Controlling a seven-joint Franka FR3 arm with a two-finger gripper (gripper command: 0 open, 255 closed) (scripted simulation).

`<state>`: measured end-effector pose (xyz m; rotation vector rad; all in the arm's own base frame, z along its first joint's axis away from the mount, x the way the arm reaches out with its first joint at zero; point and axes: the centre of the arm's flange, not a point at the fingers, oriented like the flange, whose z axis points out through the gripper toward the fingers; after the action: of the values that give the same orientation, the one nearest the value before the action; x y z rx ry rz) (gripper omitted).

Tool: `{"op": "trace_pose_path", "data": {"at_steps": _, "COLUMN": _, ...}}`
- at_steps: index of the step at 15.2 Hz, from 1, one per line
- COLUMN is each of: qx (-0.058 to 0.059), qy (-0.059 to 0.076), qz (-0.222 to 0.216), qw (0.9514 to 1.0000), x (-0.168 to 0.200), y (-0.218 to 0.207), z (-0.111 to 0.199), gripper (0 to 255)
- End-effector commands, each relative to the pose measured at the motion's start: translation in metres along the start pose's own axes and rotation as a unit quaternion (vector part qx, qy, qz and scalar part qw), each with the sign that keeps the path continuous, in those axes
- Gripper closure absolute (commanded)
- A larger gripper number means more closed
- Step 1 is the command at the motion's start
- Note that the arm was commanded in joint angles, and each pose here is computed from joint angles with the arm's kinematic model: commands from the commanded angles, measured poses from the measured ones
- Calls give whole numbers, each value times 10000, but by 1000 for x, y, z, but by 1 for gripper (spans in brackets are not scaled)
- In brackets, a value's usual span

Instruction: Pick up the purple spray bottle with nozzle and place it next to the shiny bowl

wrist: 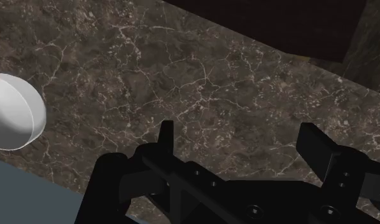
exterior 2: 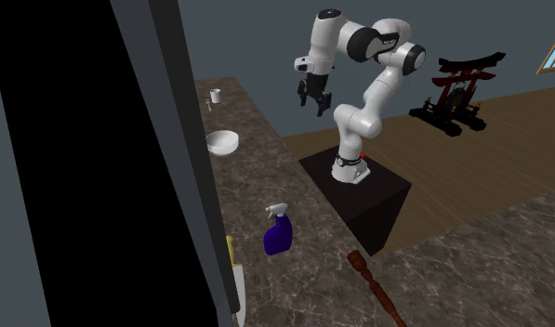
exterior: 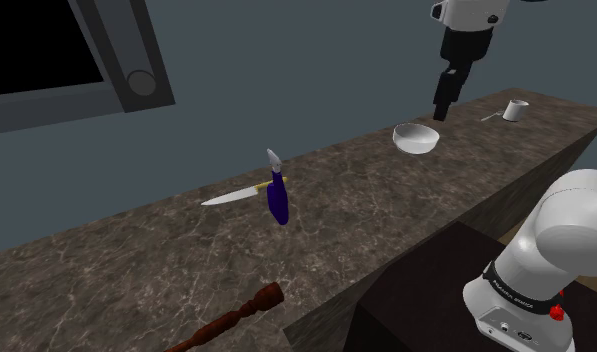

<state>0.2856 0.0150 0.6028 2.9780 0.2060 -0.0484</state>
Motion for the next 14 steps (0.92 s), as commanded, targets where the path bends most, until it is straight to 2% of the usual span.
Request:
{"op": "trace_pose_path", "data": {"at_steps": 1, "qx": 0, "qy": 0, "qz": 0, "qw": 10000, "x": 0, "y": 0, "z": 0, "gripper": 0}}
{"op": "trace_pose_path", "data": {"at_steps": 14, "qx": 101, "qy": -129, "qz": 211, "qw": 9996, "x": 137, "y": -98, "z": 38, "gripper": 0}}
